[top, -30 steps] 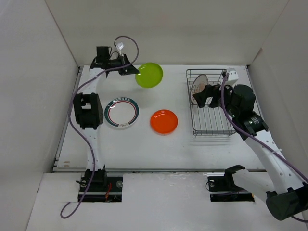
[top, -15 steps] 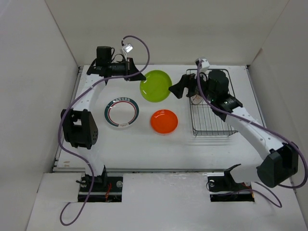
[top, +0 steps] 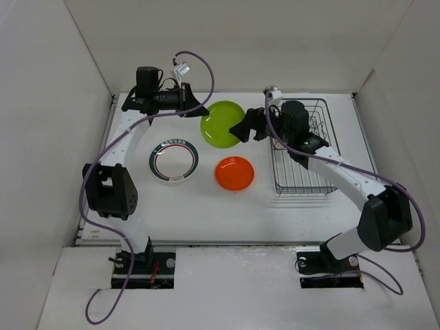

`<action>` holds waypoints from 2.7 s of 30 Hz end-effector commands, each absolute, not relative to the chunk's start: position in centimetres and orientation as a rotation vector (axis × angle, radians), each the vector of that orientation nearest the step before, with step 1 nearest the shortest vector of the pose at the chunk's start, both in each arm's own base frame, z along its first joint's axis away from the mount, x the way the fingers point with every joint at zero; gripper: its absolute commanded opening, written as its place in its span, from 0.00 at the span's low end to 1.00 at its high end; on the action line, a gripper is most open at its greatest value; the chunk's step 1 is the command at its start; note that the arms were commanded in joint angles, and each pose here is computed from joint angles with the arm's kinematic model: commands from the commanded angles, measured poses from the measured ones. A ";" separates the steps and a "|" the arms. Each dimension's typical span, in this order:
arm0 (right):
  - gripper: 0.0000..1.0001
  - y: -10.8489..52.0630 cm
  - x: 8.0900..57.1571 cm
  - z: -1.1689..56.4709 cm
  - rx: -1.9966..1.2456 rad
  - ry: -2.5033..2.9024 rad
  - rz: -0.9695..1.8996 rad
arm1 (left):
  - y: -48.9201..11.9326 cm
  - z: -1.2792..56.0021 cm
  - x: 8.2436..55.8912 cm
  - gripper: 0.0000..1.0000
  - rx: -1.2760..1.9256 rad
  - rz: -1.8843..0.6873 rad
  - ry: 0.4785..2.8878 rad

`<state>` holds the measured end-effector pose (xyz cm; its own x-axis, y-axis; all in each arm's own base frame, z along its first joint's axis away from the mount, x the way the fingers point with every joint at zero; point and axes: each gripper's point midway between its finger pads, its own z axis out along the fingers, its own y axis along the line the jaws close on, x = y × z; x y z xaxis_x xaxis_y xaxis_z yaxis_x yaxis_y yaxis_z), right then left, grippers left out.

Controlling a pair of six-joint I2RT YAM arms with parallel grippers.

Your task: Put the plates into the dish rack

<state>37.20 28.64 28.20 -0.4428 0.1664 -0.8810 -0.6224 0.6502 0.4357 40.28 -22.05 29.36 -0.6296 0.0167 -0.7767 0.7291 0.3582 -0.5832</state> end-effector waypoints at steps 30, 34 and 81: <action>0.00 2.2 43.7 31.2 0.243 1.848 0.060 | -16.5 32.9 42.7 1.00 0.456 -0.720 1.906; 0.00 0.1 44.2 30.1 0.254 1.871 0.018 | -16.4 33.1 42.7 1.00 0.464 -0.714 1.903; 0.68 -2.2 45.3 21.7 0.408 2.082 -0.140 | -17.8 29.3 42.6 1.00 0.531 -0.825 1.954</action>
